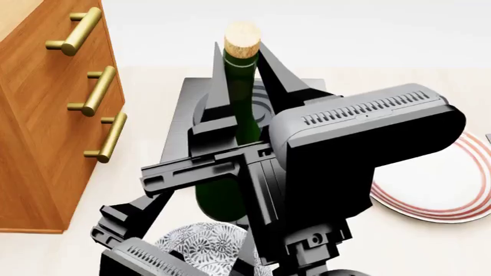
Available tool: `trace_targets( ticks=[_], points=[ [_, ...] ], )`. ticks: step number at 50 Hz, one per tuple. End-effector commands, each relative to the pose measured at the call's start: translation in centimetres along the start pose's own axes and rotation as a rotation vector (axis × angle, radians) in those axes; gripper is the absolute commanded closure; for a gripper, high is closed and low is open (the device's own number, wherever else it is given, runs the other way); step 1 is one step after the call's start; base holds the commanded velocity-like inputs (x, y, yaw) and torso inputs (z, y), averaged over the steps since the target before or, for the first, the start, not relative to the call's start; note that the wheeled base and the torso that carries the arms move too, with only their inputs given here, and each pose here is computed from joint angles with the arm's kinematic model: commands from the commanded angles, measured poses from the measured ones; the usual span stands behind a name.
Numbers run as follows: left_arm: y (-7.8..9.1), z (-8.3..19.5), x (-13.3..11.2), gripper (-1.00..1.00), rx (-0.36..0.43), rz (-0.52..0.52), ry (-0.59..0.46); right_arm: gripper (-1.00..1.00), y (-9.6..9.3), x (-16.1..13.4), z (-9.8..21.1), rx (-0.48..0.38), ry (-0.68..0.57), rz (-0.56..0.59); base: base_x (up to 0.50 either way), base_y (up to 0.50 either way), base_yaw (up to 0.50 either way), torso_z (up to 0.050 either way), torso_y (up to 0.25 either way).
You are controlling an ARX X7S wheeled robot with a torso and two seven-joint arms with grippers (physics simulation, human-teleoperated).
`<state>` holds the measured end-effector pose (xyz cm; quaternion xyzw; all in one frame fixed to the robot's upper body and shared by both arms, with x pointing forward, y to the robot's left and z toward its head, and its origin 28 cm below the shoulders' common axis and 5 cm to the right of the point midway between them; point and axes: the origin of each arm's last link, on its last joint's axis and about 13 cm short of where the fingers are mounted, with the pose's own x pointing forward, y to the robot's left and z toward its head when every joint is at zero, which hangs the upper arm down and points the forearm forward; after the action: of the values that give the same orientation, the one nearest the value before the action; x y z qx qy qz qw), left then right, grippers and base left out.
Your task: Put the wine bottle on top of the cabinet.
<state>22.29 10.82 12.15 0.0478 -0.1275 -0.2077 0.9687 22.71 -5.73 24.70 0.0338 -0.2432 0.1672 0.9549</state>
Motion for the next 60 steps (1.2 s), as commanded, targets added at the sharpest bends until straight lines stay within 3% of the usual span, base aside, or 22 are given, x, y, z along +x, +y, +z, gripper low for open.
trace_targets(
  ticks=[1, 3, 25, 26, 46, 47, 60],
  points=[
    [0.1, 0.0, 1.6, -1.00, 0.012, -0.018, -0.005, 1.00, -0.1, -0.1, 0.4, -0.012, -0.027, -0.005, 0.00, 0.00, 0.00, 0.000, 0.000],
    [0.2, 0.2, 1.9, -1.00, 0.051, -0.021, -0.012, 1.00, -0.1, -0.1, 0.4, -0.013, -0.027, -0.005, 0.00, 0.00, 0.00, 0.000, 0.000],
    [0.5, 0.3, 3.4, -1.00, 0.041, -0.020, -0.032, 1.00, -0.4, -0.4, 0.4, -0.017, -0.021, -0.012, 0.00, 0.00, 0.00, 0.000, 0.001],
    [0.5, 0.3, 3.4, 1.00, 0.050, -0.010, -0.020, 1.00, -0.4, -0.4, 0.4, -0.018, -0.022, -0.014, 0.00, 0.00, 0.00, 0.000, 0.000],
    [0.5, -0.4, 3.0, 1.00, 0.053, 0.013, 0.012, 1.00, -0.5, -0.4, -0.4, -0.024, 0.005, -0.062, 0.00, 0.00, 0.00, 0.000, 0.001],
    [0.6, -0.5, 3.1, 1.00, 0.053, 0.012, 0.011, -1.00, -0.5, -0.4, -0.4, -0.027, 0.004, -0.069, 0.00, 0.00, 0.00, 0.000, 0.000],
    [0.6, -0.5, 3.0, 1.00, 0.067, 0.018, 0.011, -1.00, -0.4, -0.5, -0.4, -0.022, 0.008, -0.063, 0.00, 0.00, 0.00, 0.001, 0.001]
  ],
)
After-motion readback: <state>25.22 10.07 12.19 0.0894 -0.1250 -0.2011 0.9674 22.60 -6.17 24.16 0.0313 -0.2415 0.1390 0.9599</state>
